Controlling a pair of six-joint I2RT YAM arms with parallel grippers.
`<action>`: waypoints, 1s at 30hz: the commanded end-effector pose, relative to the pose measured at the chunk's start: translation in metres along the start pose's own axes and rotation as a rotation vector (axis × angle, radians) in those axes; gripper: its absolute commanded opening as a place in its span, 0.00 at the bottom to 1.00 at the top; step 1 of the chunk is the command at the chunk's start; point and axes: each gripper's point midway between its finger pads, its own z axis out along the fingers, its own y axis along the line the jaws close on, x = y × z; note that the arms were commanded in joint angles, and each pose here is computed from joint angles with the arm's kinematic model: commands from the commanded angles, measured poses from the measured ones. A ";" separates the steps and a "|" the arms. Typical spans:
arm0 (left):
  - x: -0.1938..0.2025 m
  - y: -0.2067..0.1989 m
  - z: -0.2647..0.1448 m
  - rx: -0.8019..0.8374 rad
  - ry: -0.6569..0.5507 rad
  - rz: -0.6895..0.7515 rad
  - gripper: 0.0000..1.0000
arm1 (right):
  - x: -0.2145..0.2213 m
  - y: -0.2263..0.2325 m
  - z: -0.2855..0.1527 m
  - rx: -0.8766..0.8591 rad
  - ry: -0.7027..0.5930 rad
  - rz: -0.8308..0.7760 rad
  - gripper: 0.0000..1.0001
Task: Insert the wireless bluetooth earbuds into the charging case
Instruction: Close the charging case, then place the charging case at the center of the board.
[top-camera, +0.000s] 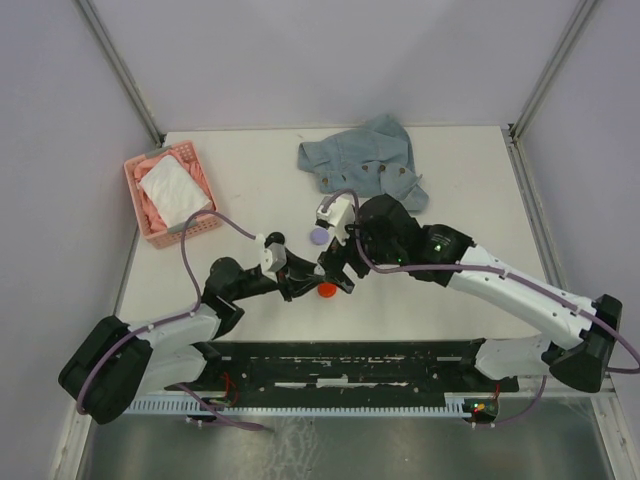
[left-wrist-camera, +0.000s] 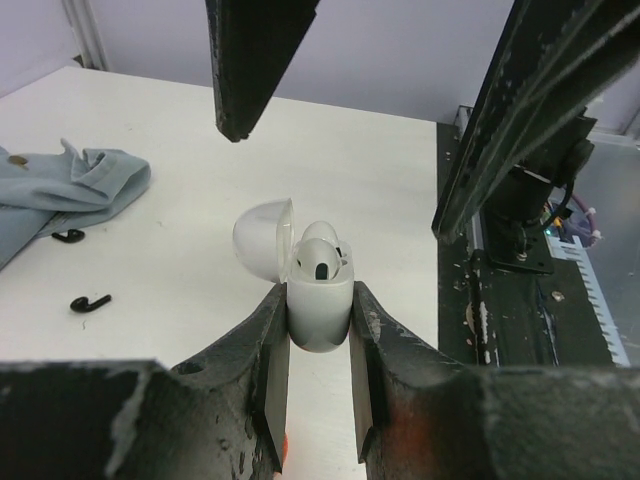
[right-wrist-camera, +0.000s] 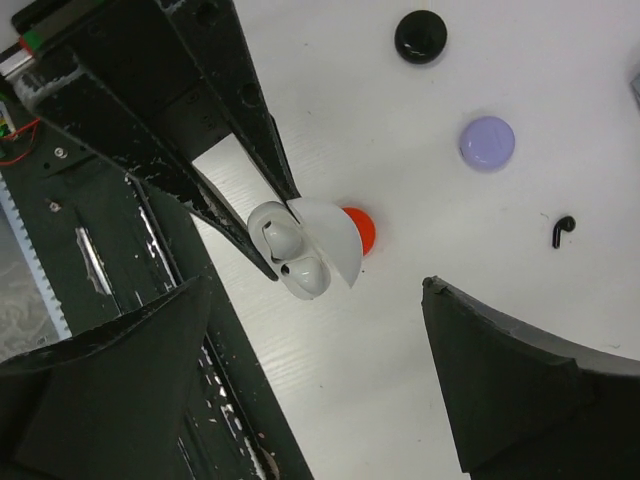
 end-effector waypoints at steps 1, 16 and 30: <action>-0.024 -0.011 0.006 0.080 -0.057 0.032 0.03 | -0.006 0.016 -0.015 -0.160 -0.066 -0.094 0.96; -0.024 -0.006 0.007 0.057 -0.059 0.021 0.03 | 0.017 0.041 0.015 -0.417 0.016 -0.090 0.93; -0.001 0.022 0.012 -0.023 -0.001 -0.098 0.03 | 0.025 0.029 0.002 -0.344 0.014 -0.104 0.90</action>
